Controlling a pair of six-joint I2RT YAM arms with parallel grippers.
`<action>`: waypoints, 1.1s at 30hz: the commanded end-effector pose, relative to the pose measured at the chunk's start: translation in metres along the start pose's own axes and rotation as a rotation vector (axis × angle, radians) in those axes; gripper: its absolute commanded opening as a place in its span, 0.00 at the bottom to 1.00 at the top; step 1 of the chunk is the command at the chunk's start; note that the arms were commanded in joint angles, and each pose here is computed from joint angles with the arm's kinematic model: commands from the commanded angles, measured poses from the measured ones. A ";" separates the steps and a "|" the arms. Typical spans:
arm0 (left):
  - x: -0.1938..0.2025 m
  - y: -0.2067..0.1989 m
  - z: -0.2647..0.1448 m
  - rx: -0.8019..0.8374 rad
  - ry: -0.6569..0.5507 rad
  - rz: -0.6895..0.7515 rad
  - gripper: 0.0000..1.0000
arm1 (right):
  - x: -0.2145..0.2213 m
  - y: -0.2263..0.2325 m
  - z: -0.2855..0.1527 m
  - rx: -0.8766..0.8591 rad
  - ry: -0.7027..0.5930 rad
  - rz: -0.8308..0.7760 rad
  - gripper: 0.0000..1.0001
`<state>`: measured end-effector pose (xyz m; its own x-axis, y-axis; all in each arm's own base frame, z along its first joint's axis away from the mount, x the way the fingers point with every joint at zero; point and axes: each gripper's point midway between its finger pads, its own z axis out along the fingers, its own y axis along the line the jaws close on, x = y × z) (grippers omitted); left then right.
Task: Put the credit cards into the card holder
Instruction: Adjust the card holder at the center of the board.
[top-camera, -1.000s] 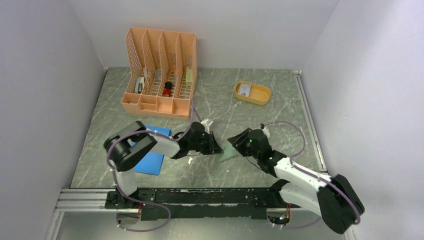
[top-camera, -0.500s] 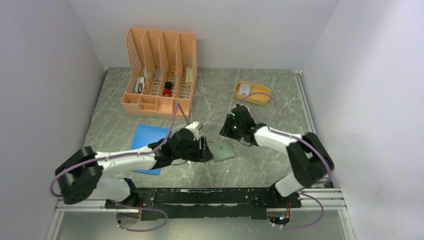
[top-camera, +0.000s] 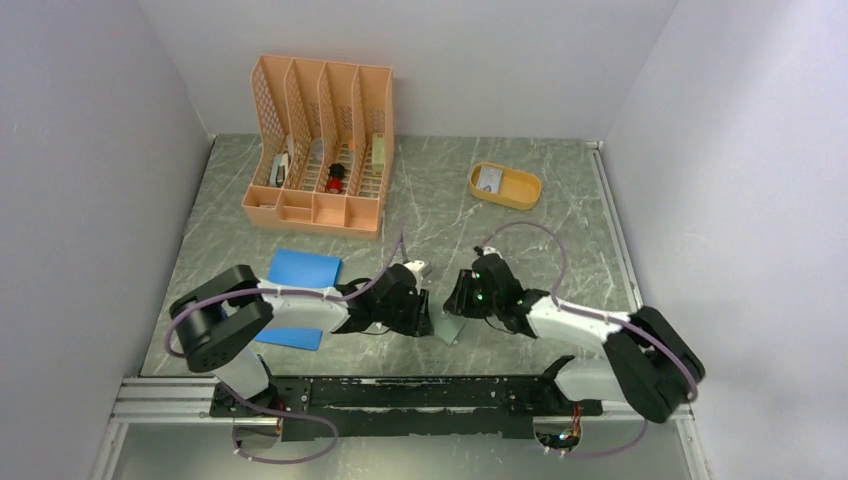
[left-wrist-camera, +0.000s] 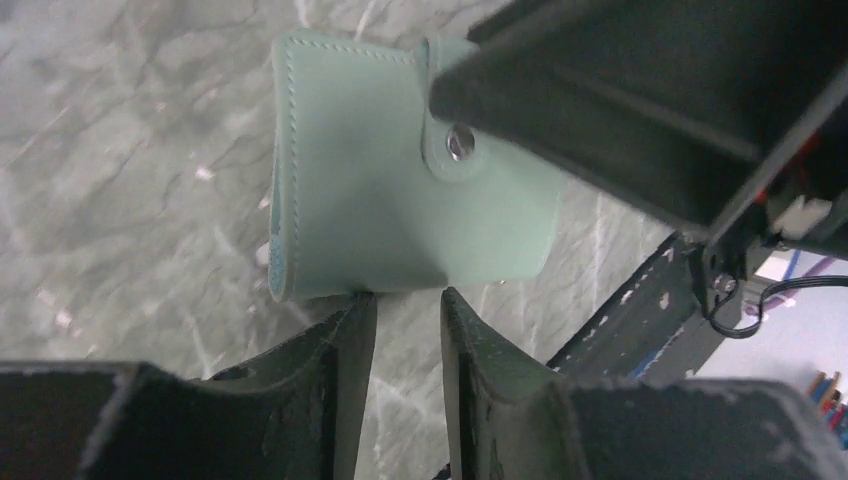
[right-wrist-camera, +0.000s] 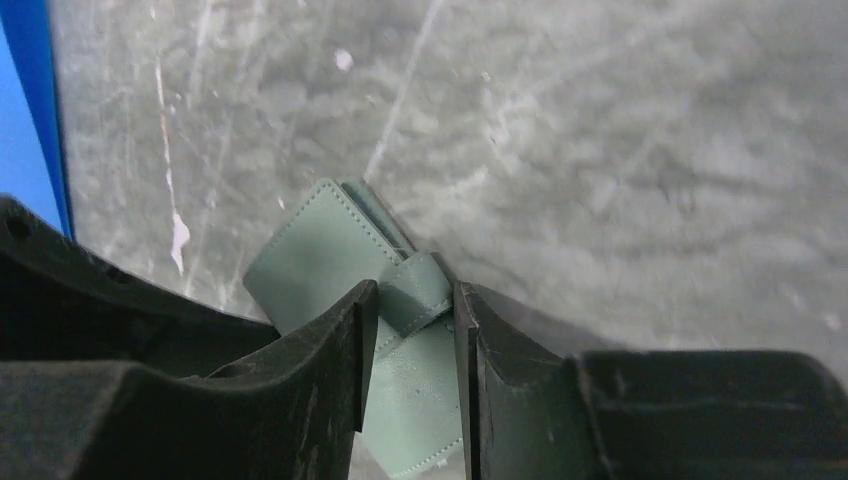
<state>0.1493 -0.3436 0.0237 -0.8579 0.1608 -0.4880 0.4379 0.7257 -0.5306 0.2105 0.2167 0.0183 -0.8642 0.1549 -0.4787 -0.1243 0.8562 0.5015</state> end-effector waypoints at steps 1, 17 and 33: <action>-0.016 -0.017 0.022 0.035 -0.005 0.013 0.36 | 0.057 -0.028 -0.020 0.135 0.104 0.091 0.37; -0.079 0.008 -0.007 -0.101 -0.152 -0.052 0.56 | 0.052 -0.017 -0.051 0.154 -0.035 0.172 0.52; -0.029 0.005 0.032 -0.163 0.065 0.067 0.71 | 0.004 -0.003 -0.086 0.175 -0.188 0.145 0.57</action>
<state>0.1909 -0.3697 0.0294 -0.8608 0.1615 -0.4826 0.4026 0.7961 -0.4519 0.1616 0.1880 0.0624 -0.7954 0.3486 -0.4957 0.0772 0.8696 0.4876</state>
